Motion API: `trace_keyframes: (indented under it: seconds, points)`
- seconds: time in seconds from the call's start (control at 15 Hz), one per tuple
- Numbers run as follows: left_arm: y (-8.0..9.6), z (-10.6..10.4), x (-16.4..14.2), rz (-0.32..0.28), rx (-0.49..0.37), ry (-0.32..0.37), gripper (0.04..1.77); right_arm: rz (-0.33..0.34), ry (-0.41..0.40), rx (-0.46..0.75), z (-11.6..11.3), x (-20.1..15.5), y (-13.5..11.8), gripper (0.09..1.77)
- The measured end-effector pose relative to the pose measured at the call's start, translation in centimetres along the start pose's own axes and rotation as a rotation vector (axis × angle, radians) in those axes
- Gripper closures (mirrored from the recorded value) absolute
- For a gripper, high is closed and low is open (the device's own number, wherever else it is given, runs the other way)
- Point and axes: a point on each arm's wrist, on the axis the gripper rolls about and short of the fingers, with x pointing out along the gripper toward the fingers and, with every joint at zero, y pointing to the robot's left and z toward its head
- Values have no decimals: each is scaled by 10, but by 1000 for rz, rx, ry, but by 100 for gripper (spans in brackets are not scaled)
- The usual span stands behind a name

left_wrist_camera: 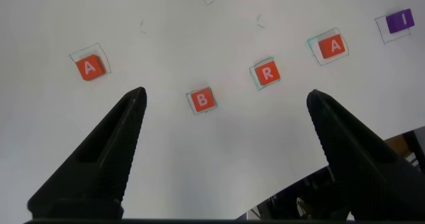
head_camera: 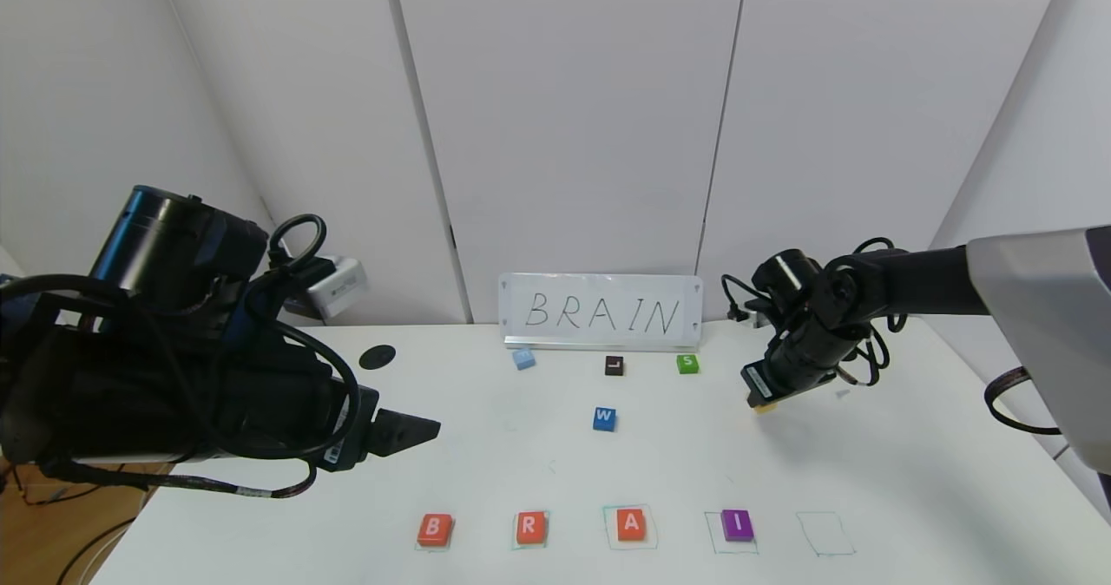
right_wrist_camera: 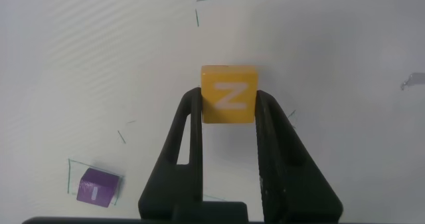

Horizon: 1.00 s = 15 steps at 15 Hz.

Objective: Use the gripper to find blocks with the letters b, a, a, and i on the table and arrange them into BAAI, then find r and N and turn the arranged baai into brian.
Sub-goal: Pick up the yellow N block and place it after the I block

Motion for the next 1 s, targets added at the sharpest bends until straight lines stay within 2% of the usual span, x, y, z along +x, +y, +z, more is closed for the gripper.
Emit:
trace_keyframes:
  seconds: [0.33,0.67,0.87,1.0]
  points:
    - [0,0,0,0,2,2,9,-2,24,-28,-24,-28,0,133]
    - [-1,-1,1,-3,8,7,9,-14,-63,-127,-51,-46,-3,133]
    - [-2,-2,1,-6,19,10,9,-23,-47,-189,-72,-55,-13,133]
    - [-3,-3,2,-9,44,12,9,16,-34,-247,-85,-59,-20,133]
